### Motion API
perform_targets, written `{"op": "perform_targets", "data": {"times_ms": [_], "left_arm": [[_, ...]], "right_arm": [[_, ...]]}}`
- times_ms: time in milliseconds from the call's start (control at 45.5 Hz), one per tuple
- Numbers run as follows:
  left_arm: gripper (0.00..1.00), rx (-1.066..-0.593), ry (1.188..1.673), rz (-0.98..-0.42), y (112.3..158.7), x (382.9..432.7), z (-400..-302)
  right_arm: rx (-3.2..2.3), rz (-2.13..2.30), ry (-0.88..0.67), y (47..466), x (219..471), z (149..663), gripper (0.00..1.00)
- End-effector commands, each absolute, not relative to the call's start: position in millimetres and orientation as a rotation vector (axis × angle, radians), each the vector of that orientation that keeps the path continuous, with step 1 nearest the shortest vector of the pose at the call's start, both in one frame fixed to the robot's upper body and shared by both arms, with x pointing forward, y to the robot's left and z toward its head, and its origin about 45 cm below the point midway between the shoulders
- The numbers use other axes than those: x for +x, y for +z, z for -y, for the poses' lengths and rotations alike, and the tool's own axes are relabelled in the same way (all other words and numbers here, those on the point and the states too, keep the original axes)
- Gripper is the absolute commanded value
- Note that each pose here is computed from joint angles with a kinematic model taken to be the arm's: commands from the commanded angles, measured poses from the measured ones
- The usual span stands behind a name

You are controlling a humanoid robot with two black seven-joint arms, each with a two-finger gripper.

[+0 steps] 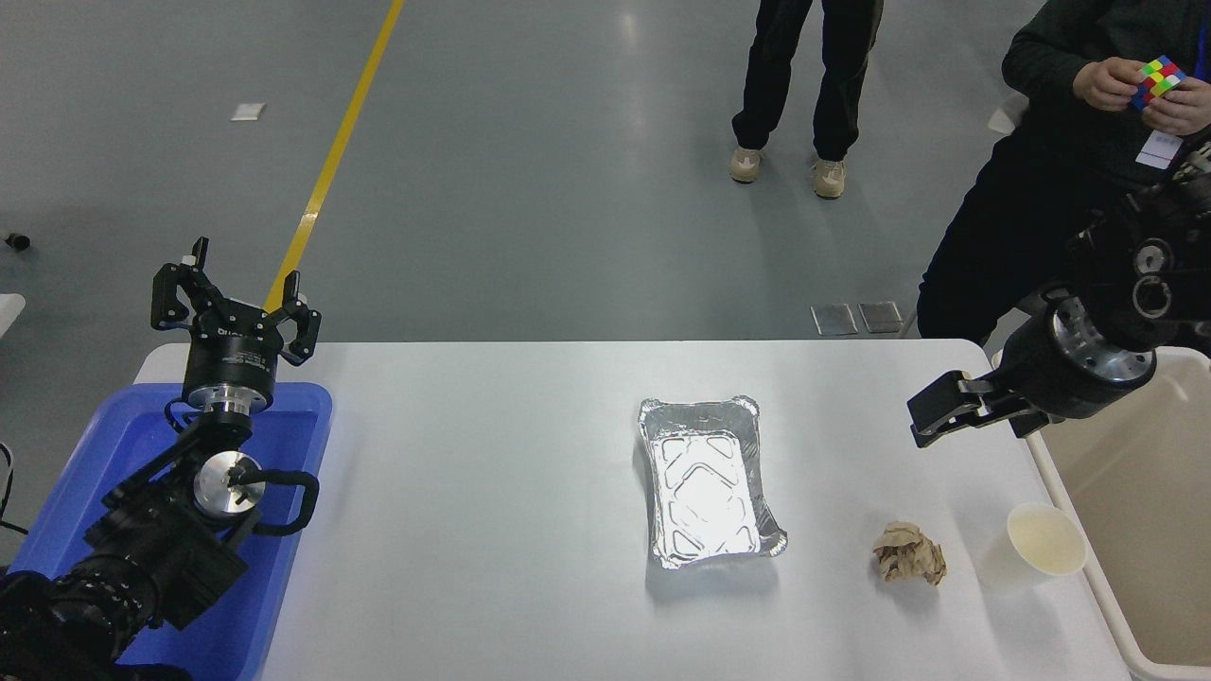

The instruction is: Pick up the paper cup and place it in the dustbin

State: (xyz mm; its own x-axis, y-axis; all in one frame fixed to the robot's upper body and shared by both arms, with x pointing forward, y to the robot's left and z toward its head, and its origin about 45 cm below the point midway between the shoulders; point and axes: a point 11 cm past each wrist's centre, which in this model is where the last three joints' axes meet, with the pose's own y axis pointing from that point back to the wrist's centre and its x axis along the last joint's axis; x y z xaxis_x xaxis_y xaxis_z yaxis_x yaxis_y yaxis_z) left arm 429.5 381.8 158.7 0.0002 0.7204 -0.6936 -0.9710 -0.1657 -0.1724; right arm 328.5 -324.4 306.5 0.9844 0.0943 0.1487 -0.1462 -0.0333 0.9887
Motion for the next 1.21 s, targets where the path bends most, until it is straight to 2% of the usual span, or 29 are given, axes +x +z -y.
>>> {"op": "perform_targets", "data": {"times_ms": [0,220,418,571,747,923,1187], "left_arm": [[0.99,-0.785,1.571,-0.422,158.7,429.5,-381.8],[0.99,-0.785,1.571,-0.422,158.7,429.5,-381.8],[0.99,-0.785,1.571,-0.422,158.7,429.5,-381.8],[0.99,-0.785,1.571,-0.422,158.7,429.5,-381.8],[0.99,-0.785,1.571,-0.422,158.7,429.5,-381.8],[0.99,-0.785,1.571,-0.422,158.7,429.5,-381.8],[0.99,-0.785,1.571,-0.422,158.7,429.5,-381.8]], "right_arm": [[1.626,0.019,0.134,332.3,311.6,334.4,1.00],[1.593,-0.008,0.163,349.0,310.5,342.0,1.00],[1.449,-0.041,0.258,347.5,323.9,366.8,1.00],[1.369,-0.023,0.292,319.7,332.6,398.0,1.00],[1.319,-0.002,0.264,284.1,327.0,439.0,1.00],[1.343,0.035,0.244,239.4,319.5,454.0,1.00],[1.353,0.063,0.230,202.9,311.4,465.4,1.00]]}}
